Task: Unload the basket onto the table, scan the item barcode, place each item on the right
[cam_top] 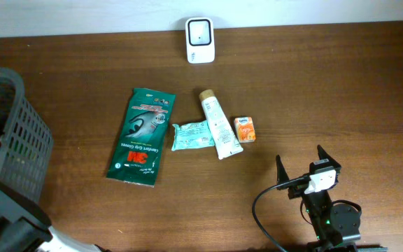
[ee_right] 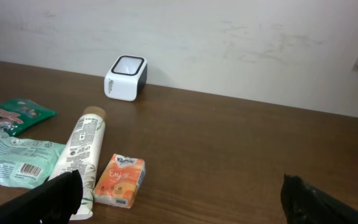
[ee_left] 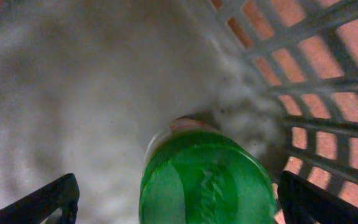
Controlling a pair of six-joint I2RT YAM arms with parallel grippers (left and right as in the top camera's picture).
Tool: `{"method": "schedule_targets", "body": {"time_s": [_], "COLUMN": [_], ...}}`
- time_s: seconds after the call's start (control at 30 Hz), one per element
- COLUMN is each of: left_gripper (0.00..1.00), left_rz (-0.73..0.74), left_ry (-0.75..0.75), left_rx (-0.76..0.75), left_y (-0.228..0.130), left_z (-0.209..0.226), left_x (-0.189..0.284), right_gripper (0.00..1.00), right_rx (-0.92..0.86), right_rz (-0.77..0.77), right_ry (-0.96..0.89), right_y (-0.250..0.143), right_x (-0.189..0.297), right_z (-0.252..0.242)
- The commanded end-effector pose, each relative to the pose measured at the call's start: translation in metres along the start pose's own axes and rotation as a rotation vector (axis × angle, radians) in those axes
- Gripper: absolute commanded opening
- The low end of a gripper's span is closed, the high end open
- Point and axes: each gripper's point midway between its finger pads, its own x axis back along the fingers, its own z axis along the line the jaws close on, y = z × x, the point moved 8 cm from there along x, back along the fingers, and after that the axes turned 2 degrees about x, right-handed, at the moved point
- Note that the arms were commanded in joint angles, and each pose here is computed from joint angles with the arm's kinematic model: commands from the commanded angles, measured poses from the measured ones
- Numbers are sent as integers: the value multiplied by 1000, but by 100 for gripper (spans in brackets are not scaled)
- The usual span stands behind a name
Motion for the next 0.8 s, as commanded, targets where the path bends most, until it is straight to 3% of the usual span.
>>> {"method": "schedule_targets", "body": {"time_s": [0.0,0.1,0.23,0.43,0.63,0.77], "left_gripper": [99,97,79,66,65,65], "left_rz": [34,65,70,74,-18,-181], "left_ry": [-16,-16,-16,-15,-26,-191], "left_rx": [-70,-90,-91,-90,-38,-63], "left_y": [-1,-4,-5,1,44,56], "left_z": [-5,-5,-5,-6,-17,-39], "left_x": [-16,-28,-29,-18,74,173], "right_gripper": [98,98,98,98,98,98], "right_rx": [-5,-5,-4,-4,-4,-4], "right_rz": [3,3,3,3,3,3], "right_ry": [5,5,5,5,5,5], "right_y": [-2,-2,-2,-2,-2,-2], "right_x": [0,0,0,0,0,0], "right_z": [1,1,1,1,1,1]}}
